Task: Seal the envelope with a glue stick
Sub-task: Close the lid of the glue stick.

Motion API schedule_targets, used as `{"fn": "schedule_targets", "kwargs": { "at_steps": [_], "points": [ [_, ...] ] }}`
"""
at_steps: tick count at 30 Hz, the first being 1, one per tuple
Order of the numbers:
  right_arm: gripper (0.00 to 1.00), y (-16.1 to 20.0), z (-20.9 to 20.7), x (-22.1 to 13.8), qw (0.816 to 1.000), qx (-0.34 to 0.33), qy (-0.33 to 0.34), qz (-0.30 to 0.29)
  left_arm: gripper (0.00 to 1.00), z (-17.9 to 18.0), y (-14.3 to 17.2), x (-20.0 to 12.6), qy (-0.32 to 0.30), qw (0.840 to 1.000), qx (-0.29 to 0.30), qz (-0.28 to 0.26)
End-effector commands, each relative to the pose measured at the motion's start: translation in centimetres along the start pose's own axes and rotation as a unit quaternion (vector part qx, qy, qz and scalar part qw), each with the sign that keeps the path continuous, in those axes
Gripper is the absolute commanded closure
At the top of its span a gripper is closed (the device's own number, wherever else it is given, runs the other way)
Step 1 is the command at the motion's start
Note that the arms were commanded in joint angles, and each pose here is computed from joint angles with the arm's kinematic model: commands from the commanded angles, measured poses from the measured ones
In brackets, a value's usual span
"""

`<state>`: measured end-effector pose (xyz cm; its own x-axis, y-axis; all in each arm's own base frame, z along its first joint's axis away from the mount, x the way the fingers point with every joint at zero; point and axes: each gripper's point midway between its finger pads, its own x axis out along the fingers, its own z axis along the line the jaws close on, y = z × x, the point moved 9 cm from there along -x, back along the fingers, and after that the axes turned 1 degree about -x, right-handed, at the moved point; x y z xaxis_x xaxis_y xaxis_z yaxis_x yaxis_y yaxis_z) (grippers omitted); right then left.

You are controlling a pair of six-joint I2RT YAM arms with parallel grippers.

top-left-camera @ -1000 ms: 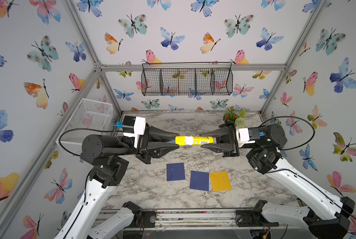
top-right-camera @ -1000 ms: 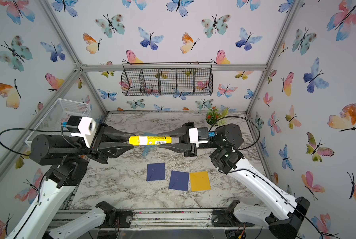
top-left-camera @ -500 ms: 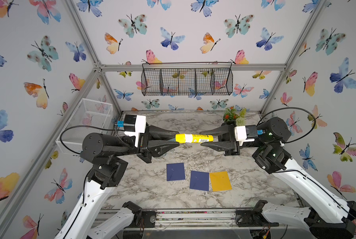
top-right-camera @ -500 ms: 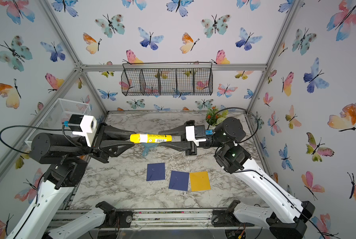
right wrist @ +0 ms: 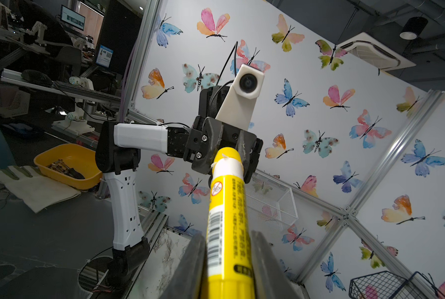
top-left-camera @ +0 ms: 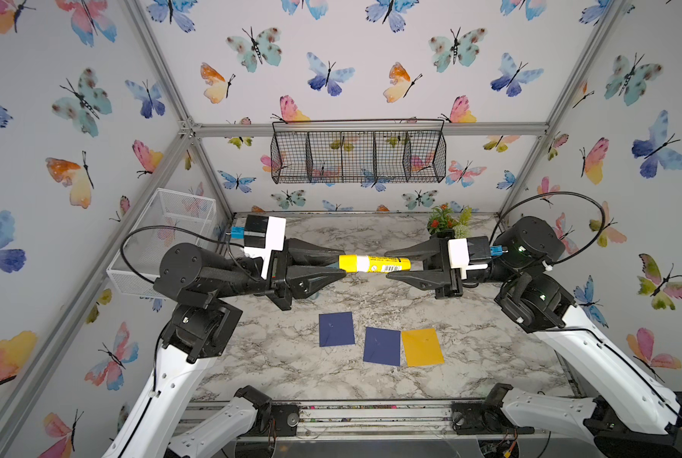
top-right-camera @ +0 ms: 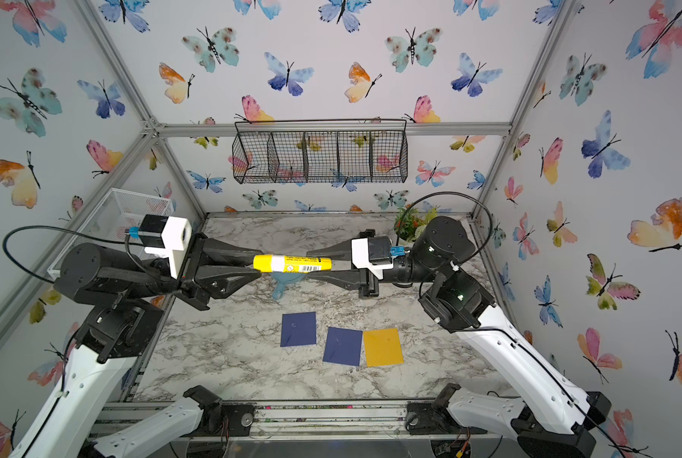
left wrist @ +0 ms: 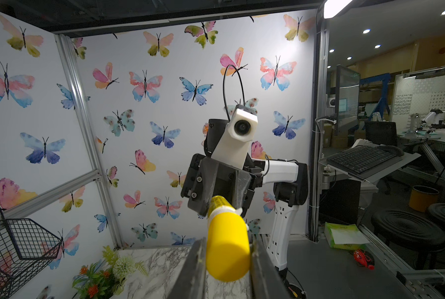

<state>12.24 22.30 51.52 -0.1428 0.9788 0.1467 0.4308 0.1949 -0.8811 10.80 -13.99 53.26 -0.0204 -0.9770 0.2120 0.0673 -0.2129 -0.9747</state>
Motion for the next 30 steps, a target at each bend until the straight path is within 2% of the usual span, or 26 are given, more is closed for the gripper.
{"fn": "schedule_targets", "kwargs": {
  "at_steps": [1, 7, 16, 30],
  "points": [
    [0.99, 2.0, -0.2, 0.3, 0.998, 0.033, 0.005, 0.061, 0.93, -0.1, 0.5, 0.2, 0.006, 1.0, -0.009, 0.029],
    [0.99, 2.7, -0.2, 0.3, 0.994, 0.047, 0.004, 0.096, 0.93, 0.5, 1.6, 0.3, -0.007, 0.998, -0.036, 0.055],
    [0.98, 3.4, -0.1, 0.3, 0.992, 0.061, 0.002, 0.114, 0.93, 2.0, 4.8, 0.4, -0.03, 0.989, -0.1, 0.101],
    [0.99, 4.4, -0.2, 0.8, 0.992, 0.079, -0.011, 0.1, 0.93, 2.0, 5.9, 1.7, 0.003, 0.989, -0.11, 0.095]
  ]
}}
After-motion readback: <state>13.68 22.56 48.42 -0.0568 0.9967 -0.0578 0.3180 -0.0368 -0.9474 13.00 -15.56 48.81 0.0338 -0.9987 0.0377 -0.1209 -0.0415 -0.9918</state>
